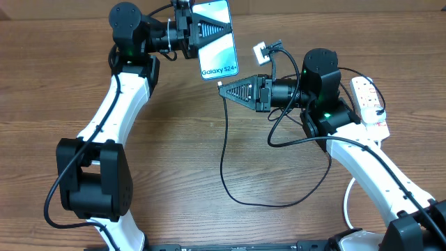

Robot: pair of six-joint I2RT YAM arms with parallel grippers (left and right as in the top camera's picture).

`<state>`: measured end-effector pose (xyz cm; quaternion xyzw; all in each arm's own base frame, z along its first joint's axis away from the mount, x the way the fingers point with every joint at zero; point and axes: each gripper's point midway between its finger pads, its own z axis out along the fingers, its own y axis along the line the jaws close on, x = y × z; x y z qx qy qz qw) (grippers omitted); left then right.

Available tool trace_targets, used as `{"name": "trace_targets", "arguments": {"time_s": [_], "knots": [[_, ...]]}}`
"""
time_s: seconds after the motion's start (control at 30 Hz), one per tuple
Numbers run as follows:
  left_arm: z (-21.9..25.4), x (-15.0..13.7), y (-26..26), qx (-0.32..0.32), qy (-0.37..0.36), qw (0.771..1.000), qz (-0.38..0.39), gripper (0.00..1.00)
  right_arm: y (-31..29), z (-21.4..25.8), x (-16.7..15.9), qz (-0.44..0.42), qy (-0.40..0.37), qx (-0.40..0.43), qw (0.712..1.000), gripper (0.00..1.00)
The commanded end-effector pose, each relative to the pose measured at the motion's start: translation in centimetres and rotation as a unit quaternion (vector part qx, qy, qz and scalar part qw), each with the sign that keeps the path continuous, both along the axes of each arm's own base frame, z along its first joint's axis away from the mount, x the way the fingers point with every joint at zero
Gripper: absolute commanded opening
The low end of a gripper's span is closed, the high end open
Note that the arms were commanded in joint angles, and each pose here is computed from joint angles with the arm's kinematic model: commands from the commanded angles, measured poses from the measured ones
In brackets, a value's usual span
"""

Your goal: Plug charger to phone and switch on socket

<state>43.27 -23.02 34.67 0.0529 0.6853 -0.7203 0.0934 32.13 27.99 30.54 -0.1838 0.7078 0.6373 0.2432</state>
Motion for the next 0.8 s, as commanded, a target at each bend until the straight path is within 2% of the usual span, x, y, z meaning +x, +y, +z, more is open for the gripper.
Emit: {"name": "trace_targets", "arguments": {"time_s": [0.0, 0.53, 0.77], "knots": [[1.26, -0.65, -0.25, -0.002, -0.019, 1.0, -0.007, 0.04, -0.01, 0.38, 0.31, -0.006, -0.001, 0.004, 1.0, 0.04], [1.25, -0.66, -0.25, -0.001, -0.024, 1.0, -0.007, 0.04, -0.01, 1.18, 0.66, -0.015, -0.008, 0.015, 1.0, 0.04], [1.3, -0.46, -0.14, -0.003, -0.022, 1.0, -0.001, 0.04, -0.04, 0.79, 0.73, -0.019, 0.022, 0.012, 1.0, 0.04]]}}
